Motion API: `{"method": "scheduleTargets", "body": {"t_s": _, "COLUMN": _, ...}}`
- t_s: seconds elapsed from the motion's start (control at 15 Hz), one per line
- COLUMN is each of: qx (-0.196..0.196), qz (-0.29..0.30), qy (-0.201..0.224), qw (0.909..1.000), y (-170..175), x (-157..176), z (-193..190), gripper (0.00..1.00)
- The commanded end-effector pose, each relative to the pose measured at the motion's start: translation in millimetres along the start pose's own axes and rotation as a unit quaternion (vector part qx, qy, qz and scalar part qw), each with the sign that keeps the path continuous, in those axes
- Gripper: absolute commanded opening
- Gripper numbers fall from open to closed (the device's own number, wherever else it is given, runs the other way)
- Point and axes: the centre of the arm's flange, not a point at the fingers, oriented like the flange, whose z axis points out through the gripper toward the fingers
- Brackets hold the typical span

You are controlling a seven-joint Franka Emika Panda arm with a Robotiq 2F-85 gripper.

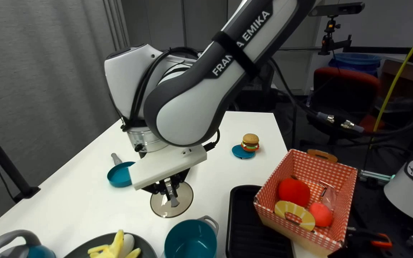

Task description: Put the lid on top of the blue pot

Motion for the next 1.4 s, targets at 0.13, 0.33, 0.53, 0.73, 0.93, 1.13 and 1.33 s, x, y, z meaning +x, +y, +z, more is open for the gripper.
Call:
{"method": "scheduleTargets", "body": {"t_s": 0.13, "qx": -0.019, "qz": -0.015, "qy": 0.001, "qw": 0.9997, "y": -3.7, "x": -19.9, "z": -7.8, "gripper": 0.04}}
{"method": "scheduleTargets", "body": {"t_s": 0.33, "qx": -0.027, "qz": -0.027, "qy": 0.004, "qw": 0.9993, "y": -9.5, "x": -31.6, "z": -9.0, "gripper": 0.04}}
{"method": "scheduleTargets", "body": {"t_s": 0.53, "qx": -0.031, "qz": -0.035, "qy": 0.007, "qw": 0.9989, "y": -13.9, "x": -43.8, "z": -11.7, "gripper": 0.04}}
{"method": "scheduleTargets", "body": {"t_s": 0.73, "qx": -0.031, "qz": -0.044, "qy": 0.012, "qw": 0.9985, "y": -18.0, "x": -55.4, "z": -13.6, "gripper": 0.04}}
{"method": "scheduleTargets", "body": {"t_s": 0.93, "qx": -0.028, "qz": -0.058, "qy": 0.011, "qw": 0.9979, "y": -21.6, "x": -66.6, "z": -12.5, "gripper": 0.04}}
{"method": "scheduleTargets", "body": {"t_s": 1.13, "qx": -0.025, "qz": -0.065, "qy": 0.008, "qw": 0.9975, "y": -24.3, "x": -78.5, "z": -10.1, "gripper": 0.04}}
{"method": "scheduleTargets", "body": {"t_s": 1.33, "qx": -0.023, "qz": -0.071, "qy": 0.007, "qw": 0.9972, "y": -25.2, "x": -89.9, "z": -8.8, "gripper": 0.04}}
